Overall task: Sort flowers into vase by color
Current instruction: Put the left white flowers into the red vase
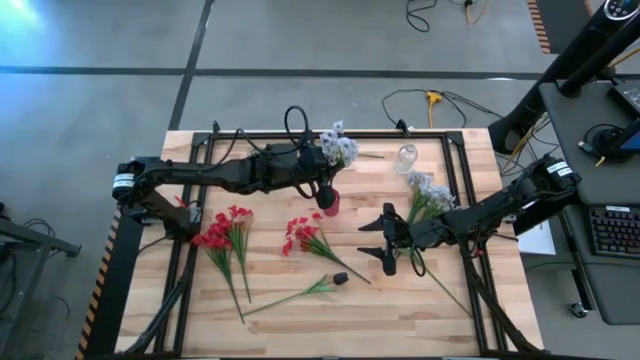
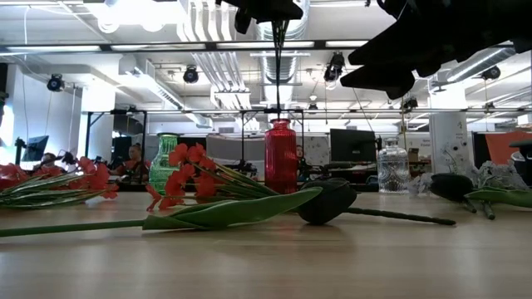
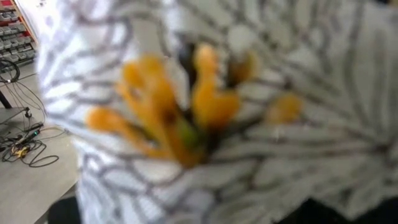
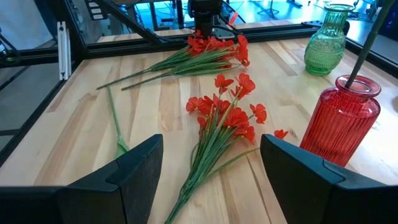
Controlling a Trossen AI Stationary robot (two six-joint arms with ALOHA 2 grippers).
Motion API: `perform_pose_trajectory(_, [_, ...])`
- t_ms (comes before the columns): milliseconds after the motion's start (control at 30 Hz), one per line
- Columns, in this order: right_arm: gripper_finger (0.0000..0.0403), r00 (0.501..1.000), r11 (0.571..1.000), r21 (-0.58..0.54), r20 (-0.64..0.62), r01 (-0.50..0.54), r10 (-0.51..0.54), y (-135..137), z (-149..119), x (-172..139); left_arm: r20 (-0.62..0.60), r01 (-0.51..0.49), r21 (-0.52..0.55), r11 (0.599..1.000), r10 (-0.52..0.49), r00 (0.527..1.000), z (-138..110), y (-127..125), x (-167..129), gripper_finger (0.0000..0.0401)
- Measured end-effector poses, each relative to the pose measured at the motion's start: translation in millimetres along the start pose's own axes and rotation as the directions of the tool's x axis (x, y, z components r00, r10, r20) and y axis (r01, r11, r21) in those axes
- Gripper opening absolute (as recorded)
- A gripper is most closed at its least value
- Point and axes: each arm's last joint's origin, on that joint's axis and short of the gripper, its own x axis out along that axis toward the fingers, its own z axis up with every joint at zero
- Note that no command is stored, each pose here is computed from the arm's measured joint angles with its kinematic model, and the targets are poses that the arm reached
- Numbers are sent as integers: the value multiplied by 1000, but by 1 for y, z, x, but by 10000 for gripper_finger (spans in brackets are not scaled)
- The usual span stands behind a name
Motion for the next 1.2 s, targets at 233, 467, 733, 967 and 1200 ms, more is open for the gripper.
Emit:
perform_pose_trajectory(233, [261, 1000, 1000, -1, 0, 0, 0, 0, 0, 0, -8, 0, 2, 1000, 0, 1000, -3, 0, 0, 1])
perform_pose_trajectory(467, [261, 1000, 1000, 0, 0, 0, 0, 0, 0, 0, 27, -2, -7, 1000, 2, 1000, -13, -1, 2, 1])
perform_pose_trajectory(733, [261, 1000, 1000, 1, 0, 0, 0, 0, 0, 0, 24, -4, -7, 1000, 4, 1000, -16, 0, 2, 1])
perform_pose_trajectory(967, [261, 1000, 1000, 0, 0, 0, 0, 0, 0, 0, 22, -4, -7, 1000, 4, 1000, -16, 0, 2, 1])
perform_pose_trajectory(1200, [261, 1000, 1000, -1, 0, 0, 0, 0, 0, 0, 62, -5, -17, 1000, 6, 998, -30, -1, 3, 1])
